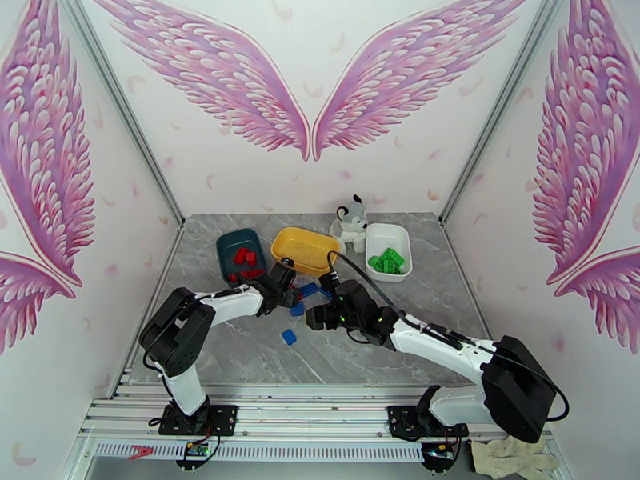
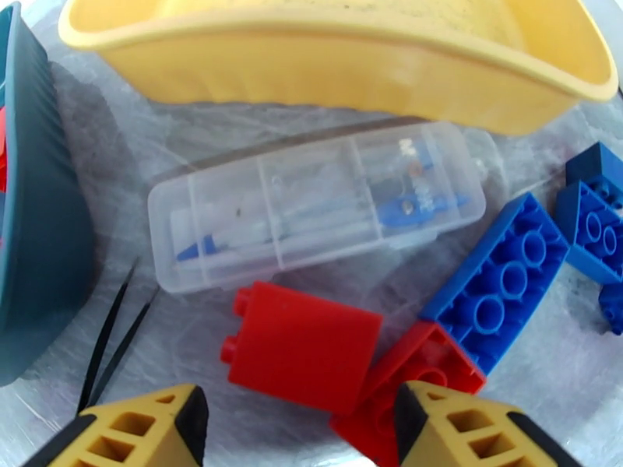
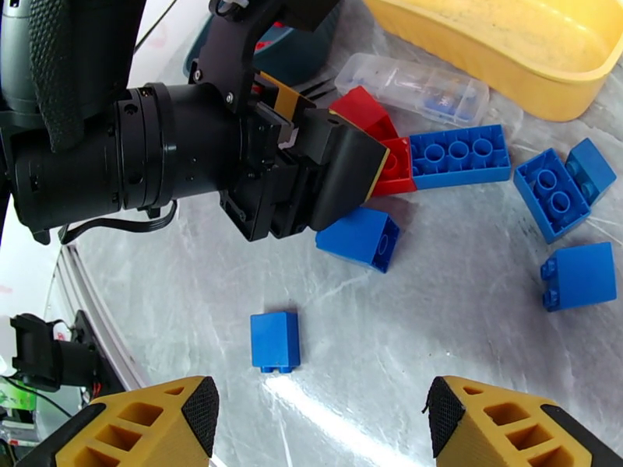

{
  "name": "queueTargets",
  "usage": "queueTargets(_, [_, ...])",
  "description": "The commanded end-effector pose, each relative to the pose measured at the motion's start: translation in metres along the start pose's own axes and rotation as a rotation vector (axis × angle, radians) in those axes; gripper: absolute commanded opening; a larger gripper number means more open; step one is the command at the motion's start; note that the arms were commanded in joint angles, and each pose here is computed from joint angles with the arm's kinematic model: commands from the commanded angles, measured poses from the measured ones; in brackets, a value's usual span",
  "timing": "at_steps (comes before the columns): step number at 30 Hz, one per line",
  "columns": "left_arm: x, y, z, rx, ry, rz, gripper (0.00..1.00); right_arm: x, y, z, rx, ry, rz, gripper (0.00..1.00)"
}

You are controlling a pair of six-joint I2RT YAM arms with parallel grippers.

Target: Sort the legos into containers by color

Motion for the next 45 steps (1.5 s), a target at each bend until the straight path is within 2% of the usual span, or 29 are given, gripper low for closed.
queueTargets(1, [-0.007, 0.013, 0.001, -0.03, -0.006, 0.009, 0.65, 0.001, 0.006, -0.003, -0.007, 0.015, 0.018, 0.76])
queueTargets(20, [-0.007, 0.016, 0.019, -0.002, 0.029, 0.018, 0.55, 0.0, 0.006, -0.004, -0.009, 0.022, 0.028, 0.76])
queueTargets(24, [-0.006, 0.014, 0.02, 0.003, 0.031, 0.019, 0.55, 0.0, 0.007, -0.004, -0.011, 0.023, 0.029, 0.76])
queueTargets(28, [-0.005, 0.012, 0.02, 0.005, 0.028, 0.016, 0.6, -0.001, 0.006, -0.004, -0.009, 0.023, 0.029, 0.76])
queueTargets(37, [-0.005, 0.014, 0.015, -0.007, 0.031, 0.017, 0.65, -0.001, 0.007, -0.004, -0.01, 0.025, 0.032, 0.76])
queueTargets(45, [-0.003, 0.009, 0.024, 0.019, 0.048, 0.02, 0.56, -0.001, 0.007, -0.004, -0.012, 0.025, 0.034, 0.76])
Point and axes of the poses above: each hand's point on the last joint's axis, 136 mm out from that joint toward the fingers, its own z axis out along the fingers, its own x axis along the line the jaws close on, y = z × x, the point moved 9 cm from there along -z, back along the fingers, and after that the axes turned 8 degrees about -z, right-handed, at the moved point
